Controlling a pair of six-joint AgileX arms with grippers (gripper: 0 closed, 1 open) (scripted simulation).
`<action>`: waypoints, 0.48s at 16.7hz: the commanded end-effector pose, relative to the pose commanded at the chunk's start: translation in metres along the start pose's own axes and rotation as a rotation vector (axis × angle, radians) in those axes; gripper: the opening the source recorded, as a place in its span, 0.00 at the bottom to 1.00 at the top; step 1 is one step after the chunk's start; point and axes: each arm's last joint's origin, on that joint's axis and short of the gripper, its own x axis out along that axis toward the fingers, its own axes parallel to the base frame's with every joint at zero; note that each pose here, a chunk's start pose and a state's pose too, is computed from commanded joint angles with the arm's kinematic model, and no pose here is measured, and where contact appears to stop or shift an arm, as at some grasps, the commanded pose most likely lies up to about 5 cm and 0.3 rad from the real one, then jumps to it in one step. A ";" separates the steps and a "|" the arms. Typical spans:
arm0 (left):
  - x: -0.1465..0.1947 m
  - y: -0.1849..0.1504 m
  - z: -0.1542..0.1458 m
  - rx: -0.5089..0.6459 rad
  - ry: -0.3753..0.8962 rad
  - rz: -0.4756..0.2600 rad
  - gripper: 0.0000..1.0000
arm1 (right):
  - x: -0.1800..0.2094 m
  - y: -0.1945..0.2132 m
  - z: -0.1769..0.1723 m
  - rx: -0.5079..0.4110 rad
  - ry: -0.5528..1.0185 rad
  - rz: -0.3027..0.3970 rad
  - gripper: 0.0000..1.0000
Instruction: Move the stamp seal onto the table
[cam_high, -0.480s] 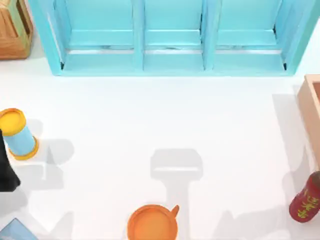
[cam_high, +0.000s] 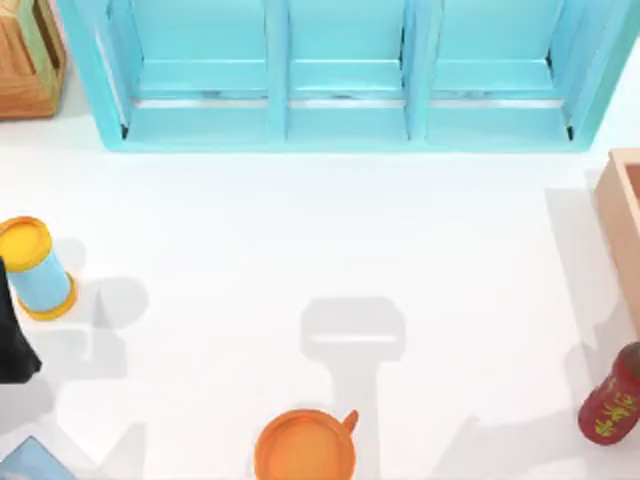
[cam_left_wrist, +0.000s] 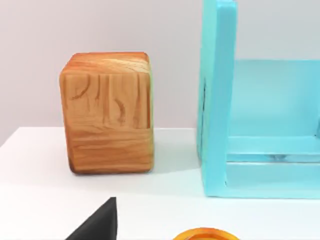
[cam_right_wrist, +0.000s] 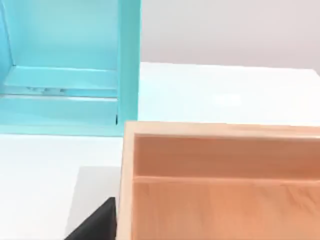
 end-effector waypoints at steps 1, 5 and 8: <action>0.000 0.000 0.000 0.000 0.000 0.000 1.00 | 0.002 -0.003 0.011 -0.014 0.073 -0.011 1.00; 0.000 0.000 0.000 0.000 0.000 0.000 1.00 | 0.030 -0.017 0.048 -0.051 0.484 -0.031 1.00; 0.000 0.000 0.000 0.000 0.000 0.000 1.00 | 0.069 -0.033 0.061 -0.048 0.832 -0.010 1.00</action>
